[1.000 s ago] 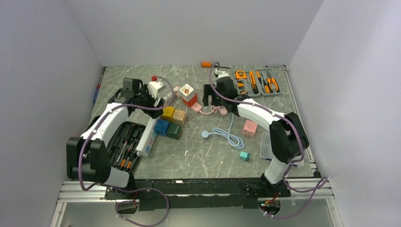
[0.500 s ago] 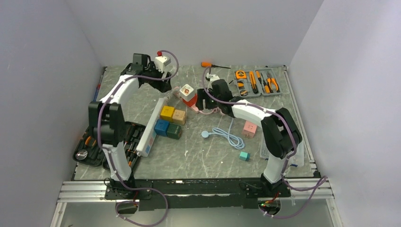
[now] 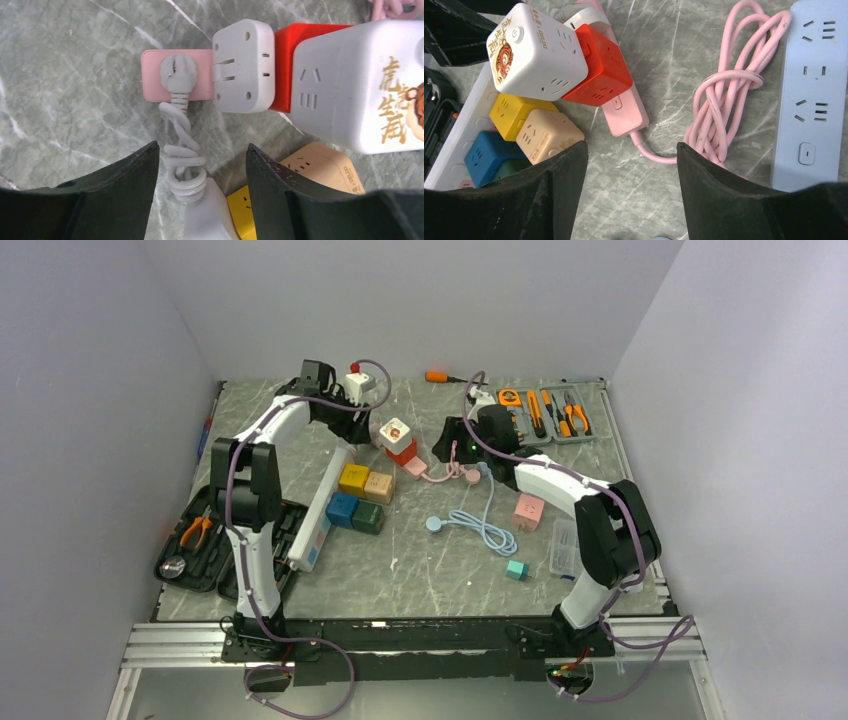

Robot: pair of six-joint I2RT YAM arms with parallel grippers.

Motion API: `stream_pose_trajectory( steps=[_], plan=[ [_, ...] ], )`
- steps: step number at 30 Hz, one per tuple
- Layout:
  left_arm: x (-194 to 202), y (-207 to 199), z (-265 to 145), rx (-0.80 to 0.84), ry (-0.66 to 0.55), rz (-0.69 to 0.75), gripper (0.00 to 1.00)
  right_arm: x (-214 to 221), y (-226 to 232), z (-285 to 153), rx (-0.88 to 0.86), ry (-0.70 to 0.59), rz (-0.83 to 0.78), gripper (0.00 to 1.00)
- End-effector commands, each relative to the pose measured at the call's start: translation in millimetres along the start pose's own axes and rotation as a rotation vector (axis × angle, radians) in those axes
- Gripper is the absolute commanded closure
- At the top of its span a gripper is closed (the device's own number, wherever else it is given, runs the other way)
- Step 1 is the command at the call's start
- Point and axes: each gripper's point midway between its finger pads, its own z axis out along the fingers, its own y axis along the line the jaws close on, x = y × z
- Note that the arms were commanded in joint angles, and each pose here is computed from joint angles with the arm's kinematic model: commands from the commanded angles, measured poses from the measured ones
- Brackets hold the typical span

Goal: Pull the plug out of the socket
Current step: Remove the plug from the socket.

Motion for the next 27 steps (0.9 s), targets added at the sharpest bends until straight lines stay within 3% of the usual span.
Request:
stream_pose_trajectory(
  steps=[1, 13, 19, 27],
  plan=[
    [3, -12, 9, 0.070, 0.009, 0.024, 0.33, -24, 18, -7, -0.072, -0.068, 0.021, 0.33],
    [1, 1, 27, 0.051, 0.076, 0.010, 0.32, -29, 27, -12, -0.114, -0.067, 0.033, 0.37],
    [3, -4, 34, 0.088, 0.113, 0.014, 0.53, -34, 29, -15, -0.125, -0.069, 0.039, 0.41],
    [9, -11, 38, 0.116, 0.145, 0.027, 0.67, -38, 33, -20, -0.149, -0.064, 0.049, 0.44]
  ],
)
